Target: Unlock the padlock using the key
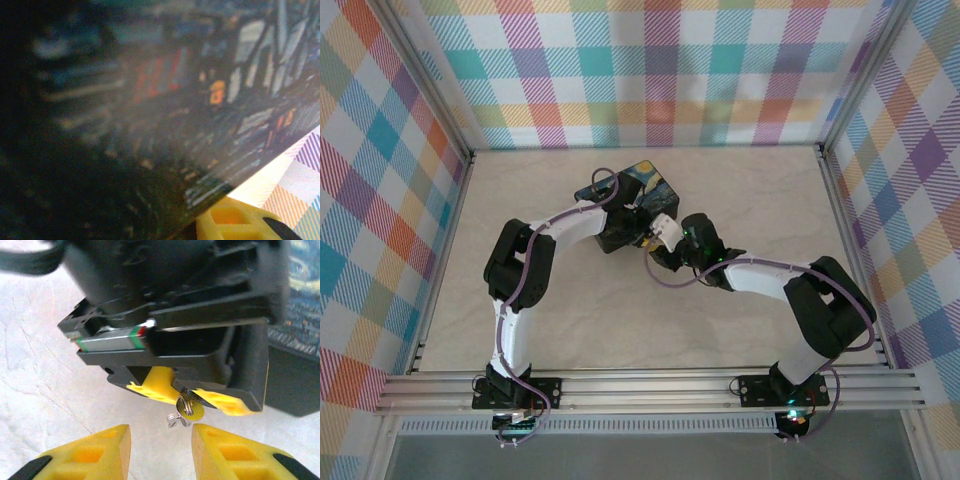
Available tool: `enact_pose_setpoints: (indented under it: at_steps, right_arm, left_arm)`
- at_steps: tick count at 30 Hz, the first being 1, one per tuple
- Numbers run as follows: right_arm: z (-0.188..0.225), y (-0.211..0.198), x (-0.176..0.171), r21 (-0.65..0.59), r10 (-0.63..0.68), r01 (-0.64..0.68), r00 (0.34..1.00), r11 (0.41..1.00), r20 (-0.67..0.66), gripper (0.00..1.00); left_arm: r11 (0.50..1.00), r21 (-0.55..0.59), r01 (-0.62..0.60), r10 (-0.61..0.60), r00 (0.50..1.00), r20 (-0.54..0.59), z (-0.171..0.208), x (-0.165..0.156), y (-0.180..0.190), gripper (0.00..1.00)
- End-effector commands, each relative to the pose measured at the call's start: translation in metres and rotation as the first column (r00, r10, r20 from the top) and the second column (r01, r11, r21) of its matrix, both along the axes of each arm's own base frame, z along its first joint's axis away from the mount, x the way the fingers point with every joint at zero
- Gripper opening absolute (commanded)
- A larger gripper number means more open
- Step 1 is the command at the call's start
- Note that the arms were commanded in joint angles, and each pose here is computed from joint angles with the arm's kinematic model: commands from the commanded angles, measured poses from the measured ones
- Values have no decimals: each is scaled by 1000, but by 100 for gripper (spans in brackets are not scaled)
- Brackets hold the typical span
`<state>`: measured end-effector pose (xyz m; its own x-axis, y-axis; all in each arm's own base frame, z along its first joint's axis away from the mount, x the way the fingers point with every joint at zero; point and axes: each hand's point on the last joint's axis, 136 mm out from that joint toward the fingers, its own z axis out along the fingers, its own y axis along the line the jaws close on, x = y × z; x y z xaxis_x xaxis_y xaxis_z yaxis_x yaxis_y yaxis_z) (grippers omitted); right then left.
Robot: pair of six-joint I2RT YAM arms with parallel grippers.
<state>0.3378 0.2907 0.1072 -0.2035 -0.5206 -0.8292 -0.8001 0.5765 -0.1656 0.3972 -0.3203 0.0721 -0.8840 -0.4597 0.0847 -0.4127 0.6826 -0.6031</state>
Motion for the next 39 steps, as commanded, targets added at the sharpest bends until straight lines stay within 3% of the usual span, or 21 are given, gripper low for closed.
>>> enact_pose_setpoints:
  at_steps: [1,8,14,27,39]
  right_arm:
    - [-8,-4,6,-180,132,-92,965,979,226,38]
    - [-15,-5,25,-328,211,-82,900,941,380,37]
    - [2,-5,33,-284,168,-32,868,958,468,35]
    - [16,4,13,-221,187,-91,866,971,463,33]
    - [-4,11,11,-254,223,-120,875,960,430,31]
  left_arm:
    - [999,-6,36,-36,965,-260,-27,-55,5,5]
    - [999,-6,37,-37,964,-262,-28,-56,5,5]
    - [999,-13,38,-40,965,-260,-26,-54,3,5]
    - [1000,-9,29,-31,966,-257,-26,-53,4,5]
    - [1000,-22,21,-26,965,-260,-26,-52,2,5]
